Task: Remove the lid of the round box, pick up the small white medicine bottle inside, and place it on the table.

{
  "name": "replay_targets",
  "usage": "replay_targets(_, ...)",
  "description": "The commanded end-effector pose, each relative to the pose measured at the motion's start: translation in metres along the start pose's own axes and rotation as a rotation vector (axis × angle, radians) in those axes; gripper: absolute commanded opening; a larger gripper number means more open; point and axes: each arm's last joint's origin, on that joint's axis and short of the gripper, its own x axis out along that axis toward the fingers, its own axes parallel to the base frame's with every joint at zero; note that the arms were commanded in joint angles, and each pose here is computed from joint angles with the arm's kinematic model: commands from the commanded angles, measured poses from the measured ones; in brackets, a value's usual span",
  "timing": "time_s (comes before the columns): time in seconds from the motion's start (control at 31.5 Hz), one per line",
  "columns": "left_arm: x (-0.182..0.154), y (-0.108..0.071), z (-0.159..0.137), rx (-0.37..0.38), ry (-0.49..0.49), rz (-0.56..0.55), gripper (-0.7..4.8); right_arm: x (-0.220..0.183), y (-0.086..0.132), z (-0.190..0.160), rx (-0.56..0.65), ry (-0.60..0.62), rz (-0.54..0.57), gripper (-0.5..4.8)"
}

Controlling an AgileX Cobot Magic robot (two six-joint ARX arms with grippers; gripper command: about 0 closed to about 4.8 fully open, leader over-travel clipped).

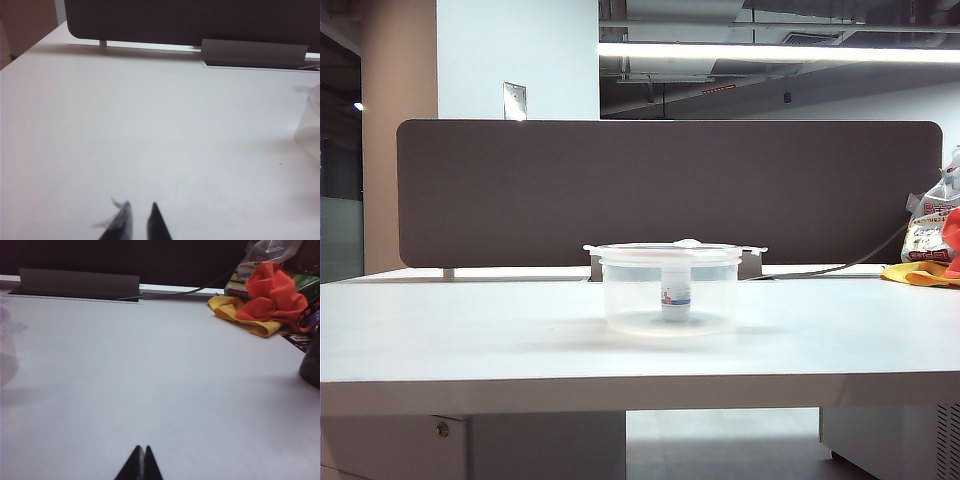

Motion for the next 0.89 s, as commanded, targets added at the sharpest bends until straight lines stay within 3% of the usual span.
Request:
replay_targets(0.03, 0.000, -0.001, 0.002, -0.001, -0.019, -0.031, 0.49, 0.000, 0.000, 0.000, 0.054, -0.014, 0.005, 0.00)
replay_targets(0.29, 0.000, -0.002, 0.002, -0.051, -0.014, -0.057, 0.54, 0.000, 0.000, 0.003, 0.056, -0.040, 0.010, 0.02)
replay_targets(0.41, -0.001, -0.003, 0.005, -0.138, -0.024, -0.086, 0.58, 0.000, 0.002, 0.006, 0.085, -0.065, 0.070, 0.74)
replay_targets(0.51, -0.003, -0.005, 0.013, -0.165, -0.037, -0.140, 0.57, 0.000, 0.003, 0.009, 0.149, -0.094, 0.100, 0.92)
replay_targets(0.63, -0.011, -0.010, 0.036, -0.275, -0.085, -0.207, 0.57, -0.004, 0.002, 0.022, 0.310, -0.127, 0.108, 1.34)
replay_targets(0.73, -0.020, -0.014, 0.061, -0.266, -0.133, -0.266, 0.56, -0.011, 0.002, 0.042, 0.334, -0.182, 0.135, 2.15)
replay_targets(0.89, -0.026, -0.018, 0.102, -0.258, -0.160, -0.273, 0.57, -0.026, 0.001, 0.088, 0.327, -0.290, 0.154, 2.46)
